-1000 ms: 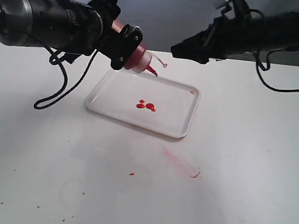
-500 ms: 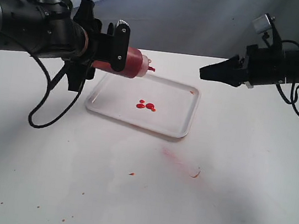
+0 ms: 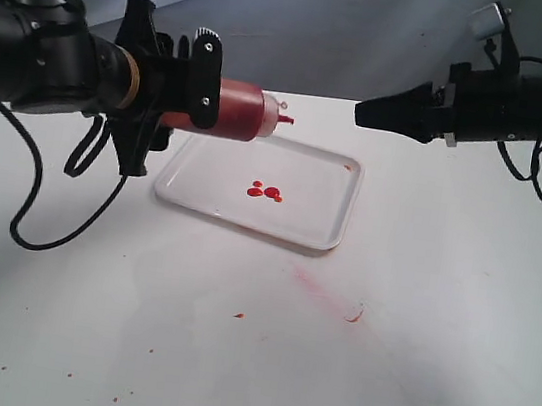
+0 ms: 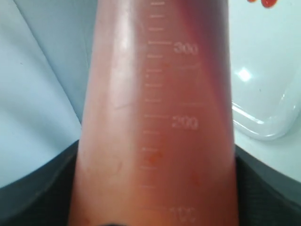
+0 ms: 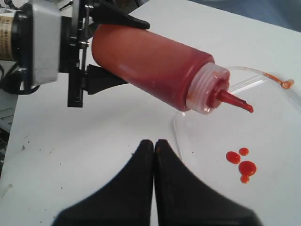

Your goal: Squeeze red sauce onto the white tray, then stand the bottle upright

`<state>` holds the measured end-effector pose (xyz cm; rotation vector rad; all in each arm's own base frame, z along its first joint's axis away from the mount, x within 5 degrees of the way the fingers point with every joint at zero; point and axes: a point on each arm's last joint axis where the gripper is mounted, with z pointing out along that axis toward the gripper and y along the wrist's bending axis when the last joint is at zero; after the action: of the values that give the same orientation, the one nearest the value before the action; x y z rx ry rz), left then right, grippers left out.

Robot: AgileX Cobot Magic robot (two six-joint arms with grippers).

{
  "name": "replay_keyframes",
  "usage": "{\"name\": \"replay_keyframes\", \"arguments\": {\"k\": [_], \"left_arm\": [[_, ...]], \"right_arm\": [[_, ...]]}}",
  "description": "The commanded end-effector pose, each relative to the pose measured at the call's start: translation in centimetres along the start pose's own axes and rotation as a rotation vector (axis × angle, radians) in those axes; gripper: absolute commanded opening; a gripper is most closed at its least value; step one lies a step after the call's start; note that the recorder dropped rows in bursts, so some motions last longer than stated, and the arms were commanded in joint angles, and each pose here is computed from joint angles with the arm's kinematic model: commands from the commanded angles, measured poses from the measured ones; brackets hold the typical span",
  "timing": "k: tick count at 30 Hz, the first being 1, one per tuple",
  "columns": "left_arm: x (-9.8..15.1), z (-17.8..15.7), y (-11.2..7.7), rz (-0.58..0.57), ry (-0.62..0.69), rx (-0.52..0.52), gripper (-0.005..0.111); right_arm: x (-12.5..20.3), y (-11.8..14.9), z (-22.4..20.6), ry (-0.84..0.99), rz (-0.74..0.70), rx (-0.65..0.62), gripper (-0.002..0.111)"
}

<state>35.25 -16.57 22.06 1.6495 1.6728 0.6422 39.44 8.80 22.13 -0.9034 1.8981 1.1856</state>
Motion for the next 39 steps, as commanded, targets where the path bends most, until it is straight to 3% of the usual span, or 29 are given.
{"name": "replay_keyframes", "arguments": {"k": [1,4,6,9,14,16,27,39], "left_arm": [[-0.3,-2.9,1.3,-0.059,-0.104,-0.069,0.000],[0.0,-3.5,0.9,-0.094,-0.105,-0.055,0.000],[0.1,-3.9,0.7,-0.103,-0.106,-0.053,0.000],[0.4,-4.4,0.5,-0.110,-0.107,-0.053,0.000],[0.6,-5.4,0.6,-0.135,-0.116,-0.063,0.000],[0.6,-5.7,0.8,-0.146,-0.121,-0.069,0.000],[0.7,-6.8,0.6,-0.201,-0.149,-0.071,0.000],[0.6,-6.7,-0.3,-0.357,-0.188,-0.020,0.000]], "right_arm": [[-0.5,0.4,0.0,-0.041,0.065,-0.011,0.000],[-0.3,0.2,0.8,-0.054,0.121,-0.028,0.001],[0.2,0.0,2.0,-0.074,0.211,-0.053,0.008],[1.6,-0.5,4.2,-0.049,0.317,-0.089,0.030],[4.1,-0.5,7.9,-0.036,0.500,-0.150,0.081],[4.6,-0.1,9.0,-0.062,0.547,-0.169,0.089],[5.0,3.8,13.6,-0.014,0.537,-0.269,0.087],[2.3,5.5,12.3,-0.049,0.493,-0.282,0.076]]}}
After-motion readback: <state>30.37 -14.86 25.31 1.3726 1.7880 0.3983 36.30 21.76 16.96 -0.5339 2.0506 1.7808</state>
